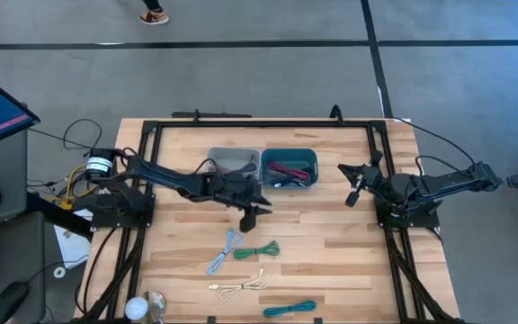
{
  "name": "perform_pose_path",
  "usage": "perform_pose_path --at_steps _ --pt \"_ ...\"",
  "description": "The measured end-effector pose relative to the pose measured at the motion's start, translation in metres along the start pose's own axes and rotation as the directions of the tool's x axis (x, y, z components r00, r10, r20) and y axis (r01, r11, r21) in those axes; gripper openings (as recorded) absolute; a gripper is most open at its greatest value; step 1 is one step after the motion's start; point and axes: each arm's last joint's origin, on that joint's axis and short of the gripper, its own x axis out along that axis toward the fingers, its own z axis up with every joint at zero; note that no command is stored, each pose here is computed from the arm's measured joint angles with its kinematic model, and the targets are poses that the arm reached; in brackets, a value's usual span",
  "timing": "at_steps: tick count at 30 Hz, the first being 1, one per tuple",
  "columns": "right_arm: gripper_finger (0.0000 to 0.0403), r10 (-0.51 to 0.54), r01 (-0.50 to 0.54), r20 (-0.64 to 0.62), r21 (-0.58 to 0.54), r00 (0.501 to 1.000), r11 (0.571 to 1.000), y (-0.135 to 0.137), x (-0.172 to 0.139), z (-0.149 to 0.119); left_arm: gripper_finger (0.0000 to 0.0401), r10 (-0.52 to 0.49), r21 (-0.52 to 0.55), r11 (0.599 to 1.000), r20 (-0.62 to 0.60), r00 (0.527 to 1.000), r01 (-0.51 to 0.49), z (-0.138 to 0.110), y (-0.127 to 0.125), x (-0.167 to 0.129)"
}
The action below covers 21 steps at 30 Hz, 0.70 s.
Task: Pick & Place USB Port
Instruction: Put the green charger cable into the white bin
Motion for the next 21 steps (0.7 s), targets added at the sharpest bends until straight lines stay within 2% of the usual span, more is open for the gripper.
perform_pose_path --at_steps 4,9,15,21 --pt "0.0013 0.0 0.0 0.0 0.0 1.0 1.0 0.0 0.0 0.0 0.0121 -0.035 0.021 0.999 -0.006 0.999 0.035 -0.003 -0.023 0.001" --pt "0.0013 -0.001 0.001 0.0 0.0 1.0 1.0 0.0 0.0 0.0 0.0121 -0.005 0.002 1.0 -0.001 1.0 0.005 -0.007 -0.048 0.0" --pt "0.0013 -0.003 0.003 0.01 0.01 1.0 1.0 0.0 0.0 0.001 0.0121 -0.012 -0.044 0.999 -0.003 1.0 0.012 -0.01 -0.067 -0.002" --pt "0.0013 -0.003 0.003 0.01 0.011 1.0 1.0 0.0 0.0 0.001 0.0121 -0.04 -0.052 0.998 -0.076 0.996 0.036 -0.019 -0.08 -0.004"
